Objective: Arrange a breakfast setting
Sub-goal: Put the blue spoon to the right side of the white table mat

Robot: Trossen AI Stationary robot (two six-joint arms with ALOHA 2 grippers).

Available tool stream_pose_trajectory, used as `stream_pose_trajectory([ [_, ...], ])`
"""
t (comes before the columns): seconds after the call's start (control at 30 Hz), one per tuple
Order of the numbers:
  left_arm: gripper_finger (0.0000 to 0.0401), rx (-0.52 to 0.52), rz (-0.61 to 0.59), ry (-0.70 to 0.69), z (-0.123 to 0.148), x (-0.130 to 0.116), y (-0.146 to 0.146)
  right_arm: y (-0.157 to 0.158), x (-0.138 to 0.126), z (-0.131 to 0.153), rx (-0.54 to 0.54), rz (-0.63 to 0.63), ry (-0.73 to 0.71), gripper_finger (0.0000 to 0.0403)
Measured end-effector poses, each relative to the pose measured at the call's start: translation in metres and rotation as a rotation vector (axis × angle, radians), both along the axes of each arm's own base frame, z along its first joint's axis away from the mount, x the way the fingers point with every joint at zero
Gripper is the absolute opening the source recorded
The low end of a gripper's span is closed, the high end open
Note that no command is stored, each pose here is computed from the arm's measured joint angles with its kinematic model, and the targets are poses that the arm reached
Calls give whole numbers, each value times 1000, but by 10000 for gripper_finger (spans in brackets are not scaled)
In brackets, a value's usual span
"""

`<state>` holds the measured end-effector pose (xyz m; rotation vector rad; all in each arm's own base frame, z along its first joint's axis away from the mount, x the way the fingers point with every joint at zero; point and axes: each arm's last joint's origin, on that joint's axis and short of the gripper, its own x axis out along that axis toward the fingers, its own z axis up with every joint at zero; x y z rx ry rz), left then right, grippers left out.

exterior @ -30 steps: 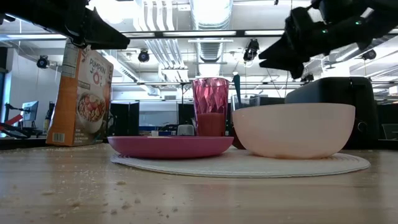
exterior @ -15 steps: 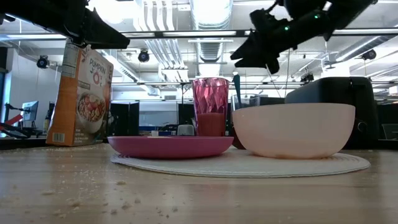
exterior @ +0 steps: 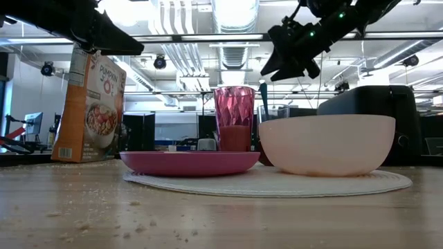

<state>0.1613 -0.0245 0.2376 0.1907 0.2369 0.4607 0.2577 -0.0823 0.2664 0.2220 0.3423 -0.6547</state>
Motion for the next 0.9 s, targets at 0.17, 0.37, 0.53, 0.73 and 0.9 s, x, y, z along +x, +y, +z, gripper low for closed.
stream_pose_trajectory([
  [0.17,306,1,0,2,0,0,0,-3,2,-4,8,-10,14,206],
  [0.37,306,1,0,2,0,0,0,-10,6,-13,16,-35,42,206],
  [0.53,306,0,-1,3,-1,0,0,-17,6,-17,-28,-103,76,205],
  [0.73,306,0,-1,3,-1,0,0,-21,8,-23,-38,-109,109,205],
  [0.9,306,0,-1,3,-1,0,0,-21,11,-29,-53,-86,148,201],
])
